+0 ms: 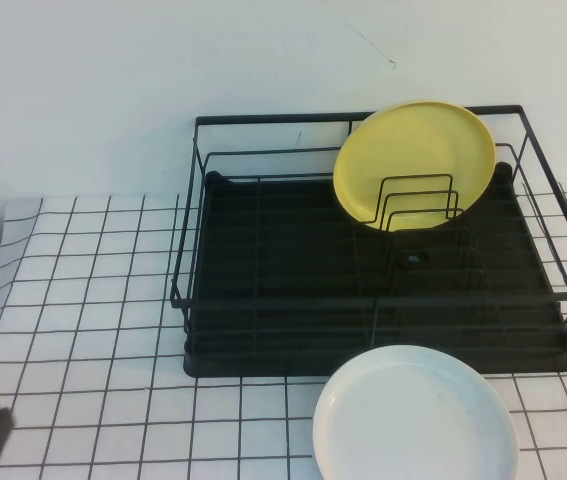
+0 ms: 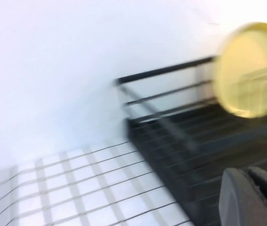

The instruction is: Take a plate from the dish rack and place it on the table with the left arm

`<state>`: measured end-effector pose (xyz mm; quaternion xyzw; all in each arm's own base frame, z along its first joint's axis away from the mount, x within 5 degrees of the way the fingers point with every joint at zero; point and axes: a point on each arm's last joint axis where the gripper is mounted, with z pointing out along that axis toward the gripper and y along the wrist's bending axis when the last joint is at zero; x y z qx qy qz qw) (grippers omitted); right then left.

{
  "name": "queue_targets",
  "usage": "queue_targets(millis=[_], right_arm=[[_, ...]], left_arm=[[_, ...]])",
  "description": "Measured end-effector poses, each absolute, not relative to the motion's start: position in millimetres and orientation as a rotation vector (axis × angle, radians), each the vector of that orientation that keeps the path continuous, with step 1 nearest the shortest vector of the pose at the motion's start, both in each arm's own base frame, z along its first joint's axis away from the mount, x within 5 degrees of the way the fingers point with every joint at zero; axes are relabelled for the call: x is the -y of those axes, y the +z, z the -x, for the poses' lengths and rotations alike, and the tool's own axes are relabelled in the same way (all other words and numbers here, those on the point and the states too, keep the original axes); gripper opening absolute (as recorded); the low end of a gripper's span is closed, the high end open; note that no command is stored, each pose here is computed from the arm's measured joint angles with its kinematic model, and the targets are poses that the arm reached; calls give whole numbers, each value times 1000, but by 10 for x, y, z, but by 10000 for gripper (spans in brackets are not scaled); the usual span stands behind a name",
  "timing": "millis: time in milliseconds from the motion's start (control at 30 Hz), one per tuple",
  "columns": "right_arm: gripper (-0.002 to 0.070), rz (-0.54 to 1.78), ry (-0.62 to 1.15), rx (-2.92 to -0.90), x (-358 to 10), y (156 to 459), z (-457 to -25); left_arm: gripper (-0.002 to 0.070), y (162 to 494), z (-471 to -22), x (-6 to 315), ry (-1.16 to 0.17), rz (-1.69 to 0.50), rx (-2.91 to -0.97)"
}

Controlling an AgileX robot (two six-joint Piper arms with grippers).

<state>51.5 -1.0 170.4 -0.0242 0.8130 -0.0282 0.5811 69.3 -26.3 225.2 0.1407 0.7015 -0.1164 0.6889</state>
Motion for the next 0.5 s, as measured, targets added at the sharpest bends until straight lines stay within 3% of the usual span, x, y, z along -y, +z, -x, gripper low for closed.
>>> queue_targets(millis=[233, 367, 500], right_arm=[[-3, 56, -66, -1899, 10, 1704, -515], [-3, 56, -66, -1899, 10, 1704, -515], [-3, 56, -66, -1899, 10, 1704, -515]], left_arm=[[-2, 2032, -606, 112, -223, -67, -1554], [-2, 1965, -556, 133, -214, -113, -1606], [-2, 1789, -511, 195, -223, -234, -1788]])
